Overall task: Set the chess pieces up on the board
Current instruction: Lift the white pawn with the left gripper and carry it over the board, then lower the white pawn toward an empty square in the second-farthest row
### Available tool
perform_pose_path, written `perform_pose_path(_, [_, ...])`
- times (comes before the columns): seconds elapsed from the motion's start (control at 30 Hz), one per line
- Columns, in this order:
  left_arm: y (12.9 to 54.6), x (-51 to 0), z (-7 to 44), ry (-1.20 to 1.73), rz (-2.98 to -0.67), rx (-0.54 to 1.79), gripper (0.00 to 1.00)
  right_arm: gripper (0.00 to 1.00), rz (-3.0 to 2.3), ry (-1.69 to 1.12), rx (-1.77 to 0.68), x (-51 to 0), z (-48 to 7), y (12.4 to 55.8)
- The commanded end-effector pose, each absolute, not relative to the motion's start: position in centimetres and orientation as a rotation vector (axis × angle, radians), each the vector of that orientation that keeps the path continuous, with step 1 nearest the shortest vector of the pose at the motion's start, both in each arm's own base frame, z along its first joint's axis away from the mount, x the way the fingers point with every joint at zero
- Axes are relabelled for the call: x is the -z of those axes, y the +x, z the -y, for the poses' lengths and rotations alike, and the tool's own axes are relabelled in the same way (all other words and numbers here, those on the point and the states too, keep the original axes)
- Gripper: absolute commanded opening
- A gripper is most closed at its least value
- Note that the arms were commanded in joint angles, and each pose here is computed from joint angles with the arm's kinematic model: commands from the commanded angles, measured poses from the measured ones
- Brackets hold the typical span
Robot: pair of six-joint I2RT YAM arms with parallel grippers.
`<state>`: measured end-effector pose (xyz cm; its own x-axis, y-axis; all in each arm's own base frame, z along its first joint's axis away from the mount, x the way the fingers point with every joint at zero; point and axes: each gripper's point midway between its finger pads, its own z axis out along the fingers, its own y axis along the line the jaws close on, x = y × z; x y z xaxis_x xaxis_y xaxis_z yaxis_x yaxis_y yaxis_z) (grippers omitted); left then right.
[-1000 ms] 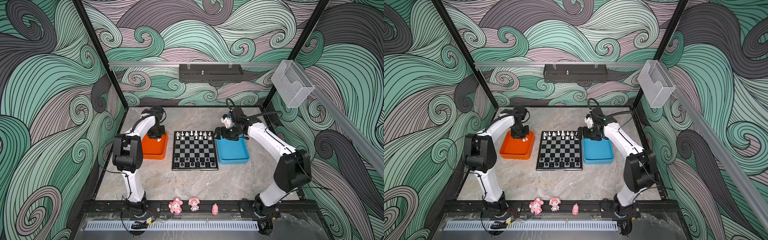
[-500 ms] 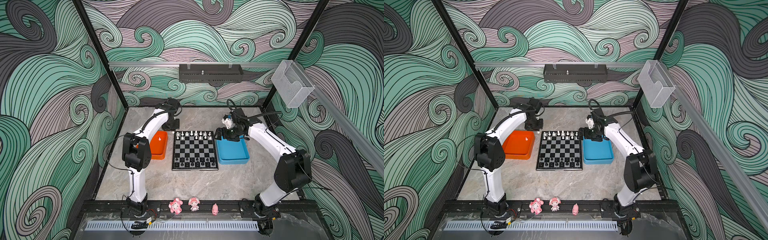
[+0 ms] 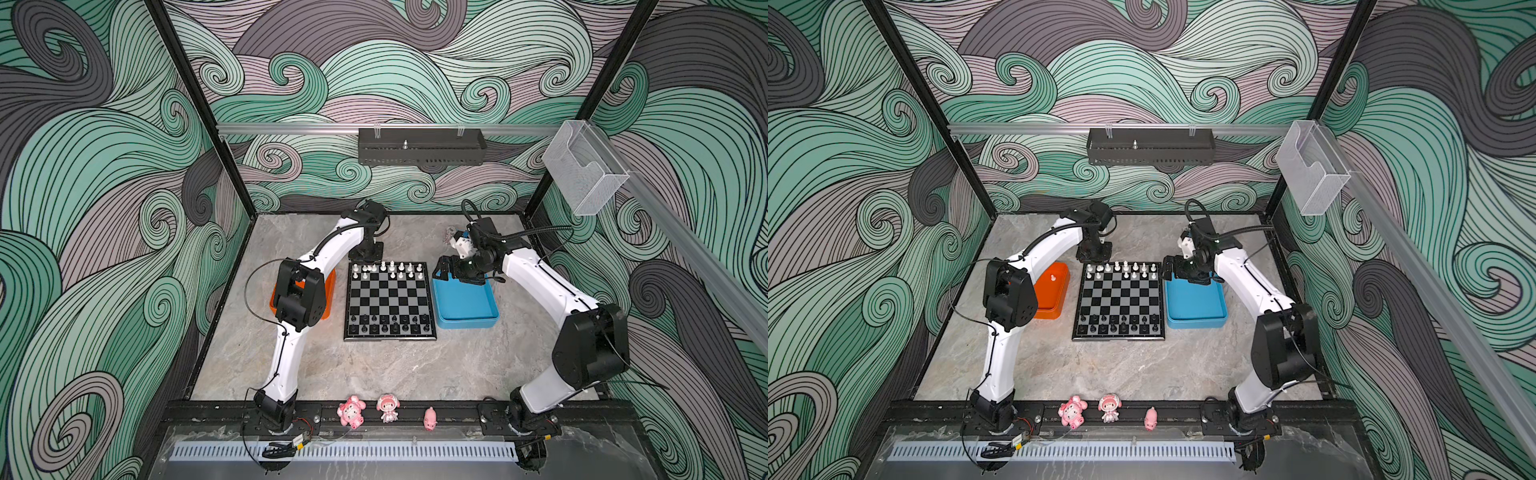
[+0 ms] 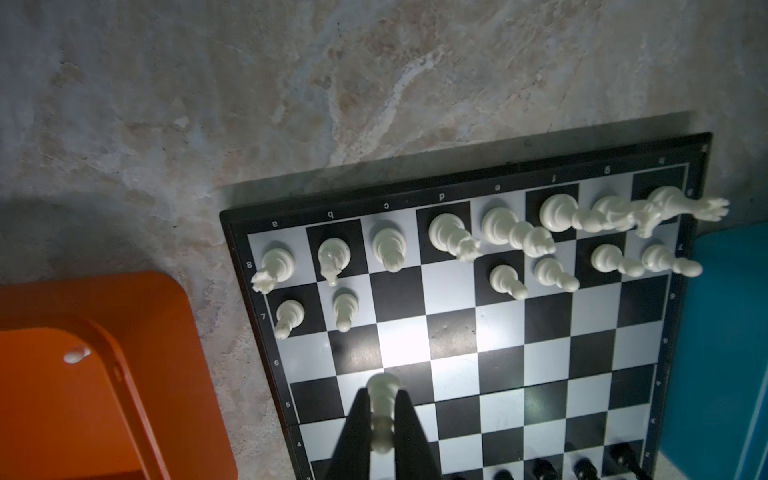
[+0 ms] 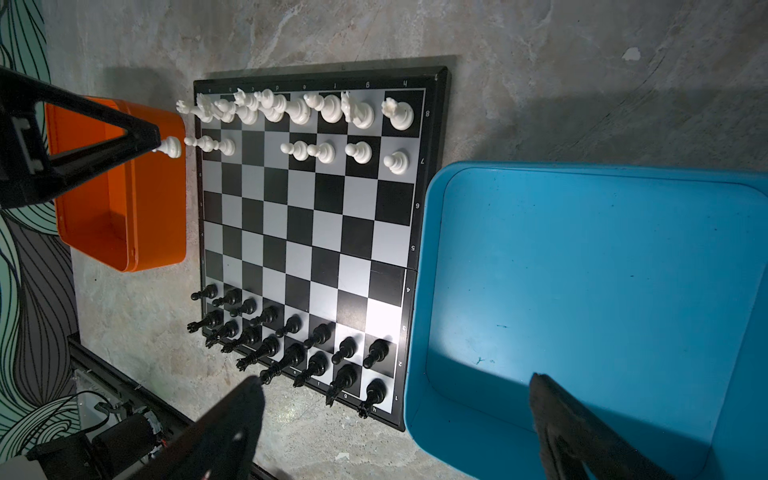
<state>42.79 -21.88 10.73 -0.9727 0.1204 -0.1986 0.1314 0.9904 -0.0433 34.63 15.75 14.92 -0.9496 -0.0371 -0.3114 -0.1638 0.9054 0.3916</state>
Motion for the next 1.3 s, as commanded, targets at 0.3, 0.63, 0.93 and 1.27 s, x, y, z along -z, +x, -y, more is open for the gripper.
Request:
perform_pose_path(0.3, [42.9,-8.8,23.4,0.198,-2.97,0.077,0.13,0.99,-2.763,-0.166,-0.626,-15.1,-15.6,34.4])
perform_pose_path(0.63, [43.4,-7.6,23.7,0.19,-2.967,0.069,0.14,0.99,-2.766,-0.159,-0.627,-15.0,-15.4,34.4])
perform_pose_path(0.93, [43.7,-7.0,23.8,0.186,-2.967,0.062,0.14,0.99,-2.769,-0.155,-0.631,-14.8,-15.3,34.5])
perform_pose_path(1.27, [44.0,-6.6,23.8,0.185,-2.965,0.054,0.14,0.99,-2.776,-0.149,-0.63,-14.6,-15.2,34.6])
